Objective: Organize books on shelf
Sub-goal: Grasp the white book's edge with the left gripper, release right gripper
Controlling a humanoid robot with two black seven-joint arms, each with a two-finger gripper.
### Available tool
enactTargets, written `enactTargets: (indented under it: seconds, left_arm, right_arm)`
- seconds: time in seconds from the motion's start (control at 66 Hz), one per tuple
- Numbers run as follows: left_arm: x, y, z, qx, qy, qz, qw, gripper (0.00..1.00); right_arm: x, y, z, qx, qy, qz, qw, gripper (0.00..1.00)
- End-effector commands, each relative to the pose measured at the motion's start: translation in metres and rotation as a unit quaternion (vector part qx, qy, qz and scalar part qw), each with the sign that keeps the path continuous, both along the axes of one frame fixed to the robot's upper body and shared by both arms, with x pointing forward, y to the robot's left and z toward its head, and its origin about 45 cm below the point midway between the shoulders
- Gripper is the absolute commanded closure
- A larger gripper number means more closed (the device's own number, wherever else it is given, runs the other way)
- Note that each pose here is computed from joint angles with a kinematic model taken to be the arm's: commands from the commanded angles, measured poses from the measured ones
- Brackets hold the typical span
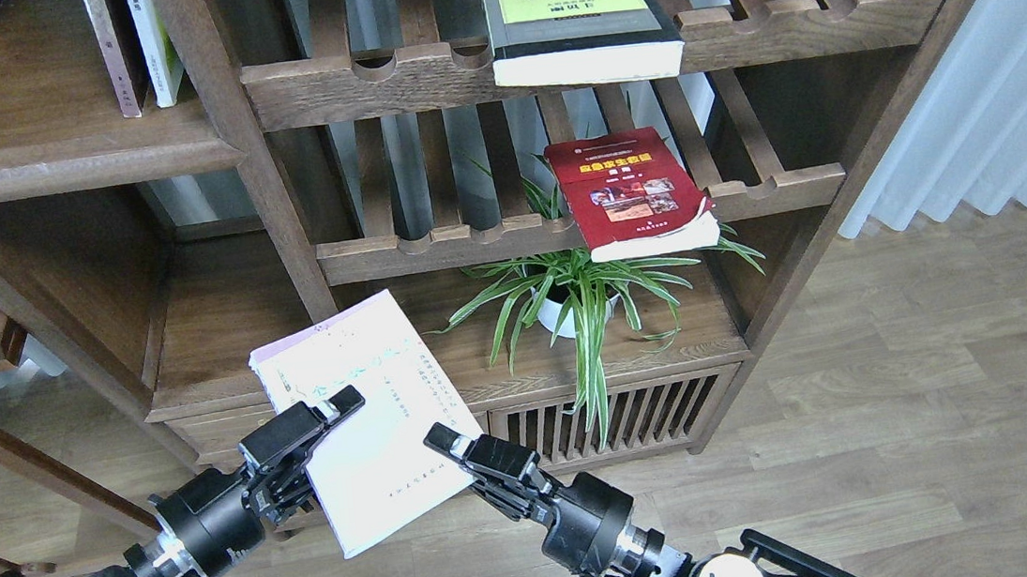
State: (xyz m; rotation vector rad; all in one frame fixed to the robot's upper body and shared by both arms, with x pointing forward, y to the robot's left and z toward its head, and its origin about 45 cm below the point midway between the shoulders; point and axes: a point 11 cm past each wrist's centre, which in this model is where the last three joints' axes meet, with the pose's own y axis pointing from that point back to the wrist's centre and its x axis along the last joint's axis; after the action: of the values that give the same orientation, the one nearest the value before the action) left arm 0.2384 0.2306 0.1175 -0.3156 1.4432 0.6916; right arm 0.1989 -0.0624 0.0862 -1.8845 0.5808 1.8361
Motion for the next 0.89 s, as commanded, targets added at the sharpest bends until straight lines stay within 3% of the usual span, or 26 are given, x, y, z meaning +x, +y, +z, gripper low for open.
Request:
enactTargets:
  seconds: [0.0, 0.106, 0.364, 0.425, 0.667, 0.879]
  left_arm:
    - [-0.001, -0.001, -0.001, 0.000, 0.002, -0.002, 1.000, 0.40]
    - [-0.002, 0.002, -0.001, 0.004, 0.002, -0.002, 1.000, 0.42]
    - [-0.002, 0.004, -0.002, 0.008, 0.002, -0.002, 1.000, 0.57]
    - [-0.002, 0.004, -0.001, 0.009, 0.001, -0.001, 1.000, 0.65]
    - [-0.005, 0.014, -0.004, 0.026, 0.007, -0.005, 1.000, 0.81]
    - [-0.010, 0.014, -0.005, 0.030, 0.014, -0.031, 0.999, 0.82]
  right_arm:
    - [0.000, 0.001, 0.000, 0.001, 0.000, 0.000, 1.000, 0.94]
    - [0.000, 0.001, 0.000, 0.001, 0.000, 0.000, 1.000, 0.94]
    - [0.000, 0.000, 0.000, 0.000, 0.001, 0.000, 1.000, 0.94]
    - [0.000, 0.000, 0.000, 0.000, 0.001, 0.000, 1.000, 0.94]
    - [0.000, 0.000, -0.001, 0.000, 0.001, -0.001, 1.000, 0.93]
    - [-0.001, 0.000, -0.001, 0.000, 0.002, -0.002, 1.000, 0.92]
